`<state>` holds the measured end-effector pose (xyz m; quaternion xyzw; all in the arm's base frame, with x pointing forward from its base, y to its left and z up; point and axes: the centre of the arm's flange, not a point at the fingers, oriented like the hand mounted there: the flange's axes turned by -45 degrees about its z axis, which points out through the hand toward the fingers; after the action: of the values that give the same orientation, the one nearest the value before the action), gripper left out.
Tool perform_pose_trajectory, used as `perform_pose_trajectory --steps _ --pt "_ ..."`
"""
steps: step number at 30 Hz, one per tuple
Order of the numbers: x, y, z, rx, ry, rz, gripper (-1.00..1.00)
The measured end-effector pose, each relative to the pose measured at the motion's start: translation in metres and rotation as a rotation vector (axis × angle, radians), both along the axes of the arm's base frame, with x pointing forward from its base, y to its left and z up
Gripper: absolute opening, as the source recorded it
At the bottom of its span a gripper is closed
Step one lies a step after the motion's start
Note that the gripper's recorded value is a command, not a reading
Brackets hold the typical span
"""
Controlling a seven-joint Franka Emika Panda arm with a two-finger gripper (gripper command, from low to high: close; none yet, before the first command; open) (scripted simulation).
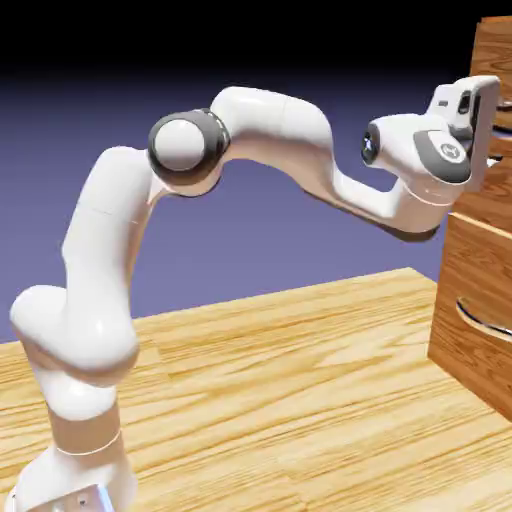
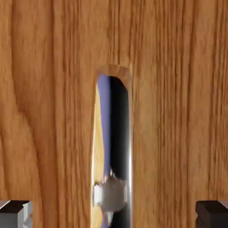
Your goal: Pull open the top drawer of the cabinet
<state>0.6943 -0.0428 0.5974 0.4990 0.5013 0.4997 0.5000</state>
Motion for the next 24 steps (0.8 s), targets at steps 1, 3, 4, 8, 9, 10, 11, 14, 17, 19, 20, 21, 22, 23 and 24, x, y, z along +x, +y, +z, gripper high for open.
perform_pose_trajectory --steps 1,3,4,8,9,10,11,14,17,19,20,21,22,23,24 --pt "0.005 -0.001 -0.001 0.003 -0.001 -0.001 -1.0" --pt "0.005 -0.001 -0.001 0.003 -0.001 -0.001 -1.0" --pt "0.006 -0.002 -0.001 0.004 0.0 -0.002 -1.0" --pt "0.004 -0.002 -0.002 0.005 0.0 -0.002 -1.0" --pt "0.001 -0.002 -0.001 0.004 0.0 -0.002 -1.0" --pt "-0.003 -0.002 0.0 0.003 0.0 -0.003 -1.0" --pt "-0.009 -0.002 0.0 0.003 0.0 -0.003 -1.0" --pt "-0.029 -0.002 0.0 0.003 0.0 -0.003 -1.0" --pt "-0.051 -0.002 0.0 0.003 0.0 -0.003 -1.0" --pt "-0.066 -0.002 -0.001 0.003 0.0 -0.003 -1.0" --pt "-0.074 -0.002 -0.001 0.003 0.0 -0.003 -1.0" --pt "-0.082 -0.002 -0.001 0.003 0.0 -0.003 -1.0" --pt "-0.09 -0.002 -0.001 0.003 0.0 -0.003 -1.0" --pt "-0.098 -0.002 -0.001 0.003 0.0 -0.003 -1.0" --pt "-0.106 -0.002 -0.001 0.003 0.0 -0.003 -1.0"
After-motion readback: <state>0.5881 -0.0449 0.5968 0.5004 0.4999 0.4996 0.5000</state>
